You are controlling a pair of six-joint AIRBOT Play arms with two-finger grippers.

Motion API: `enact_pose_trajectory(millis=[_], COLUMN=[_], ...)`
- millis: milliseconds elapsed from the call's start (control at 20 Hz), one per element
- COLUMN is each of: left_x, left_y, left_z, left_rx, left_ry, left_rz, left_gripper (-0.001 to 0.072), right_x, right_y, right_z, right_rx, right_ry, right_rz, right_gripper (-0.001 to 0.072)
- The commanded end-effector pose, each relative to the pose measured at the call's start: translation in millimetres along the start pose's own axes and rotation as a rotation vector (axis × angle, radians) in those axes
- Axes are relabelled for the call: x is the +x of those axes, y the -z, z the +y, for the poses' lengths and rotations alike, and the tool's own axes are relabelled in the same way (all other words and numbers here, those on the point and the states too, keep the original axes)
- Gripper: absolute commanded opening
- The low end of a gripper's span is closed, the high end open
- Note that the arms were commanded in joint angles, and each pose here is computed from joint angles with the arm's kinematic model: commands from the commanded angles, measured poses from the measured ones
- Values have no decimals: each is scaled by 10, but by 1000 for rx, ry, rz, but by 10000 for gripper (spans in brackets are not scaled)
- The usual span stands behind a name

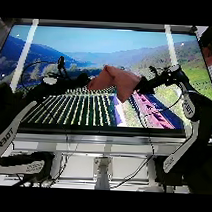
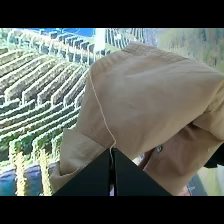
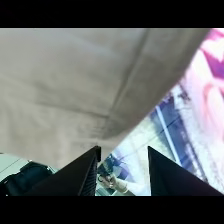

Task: Fold the clothes and pants, and hang the long-sleeved shirts on hangers.

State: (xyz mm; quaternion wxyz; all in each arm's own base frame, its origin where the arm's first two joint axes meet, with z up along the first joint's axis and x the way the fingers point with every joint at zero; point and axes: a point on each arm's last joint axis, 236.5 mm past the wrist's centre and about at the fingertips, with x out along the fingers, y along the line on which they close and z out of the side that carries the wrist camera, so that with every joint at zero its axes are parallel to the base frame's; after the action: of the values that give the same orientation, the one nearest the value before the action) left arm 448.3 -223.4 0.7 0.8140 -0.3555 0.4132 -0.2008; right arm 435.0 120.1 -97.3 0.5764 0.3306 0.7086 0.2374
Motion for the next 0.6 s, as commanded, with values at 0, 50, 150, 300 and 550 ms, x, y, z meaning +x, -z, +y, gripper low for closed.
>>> enact_pose_trajectory(millis=[0,50,150,300,550], left_x=[-3,-3,-3,-4,-3], left_y=[47,58,60,60,62], left_z=[-36,-42,-43,-43,-42], left_rx=[2,2,2,2,2], left_ry=[14,16,16,16,16], left_rz=[21,25,26,26,27], left_gripper=[7,7,7,7,7], right_x=[85,131,248,327,211], right_y=[-54,-63,-69,-59,-126], right_z=[43,112,175,283,459], right_rx=[24,27,20,-14,-59], right_ry=[-52,-86,-102,-108,-138], right_rz=[-3,1,10,17,-4], right_gripper=[345,345,345,340,263])
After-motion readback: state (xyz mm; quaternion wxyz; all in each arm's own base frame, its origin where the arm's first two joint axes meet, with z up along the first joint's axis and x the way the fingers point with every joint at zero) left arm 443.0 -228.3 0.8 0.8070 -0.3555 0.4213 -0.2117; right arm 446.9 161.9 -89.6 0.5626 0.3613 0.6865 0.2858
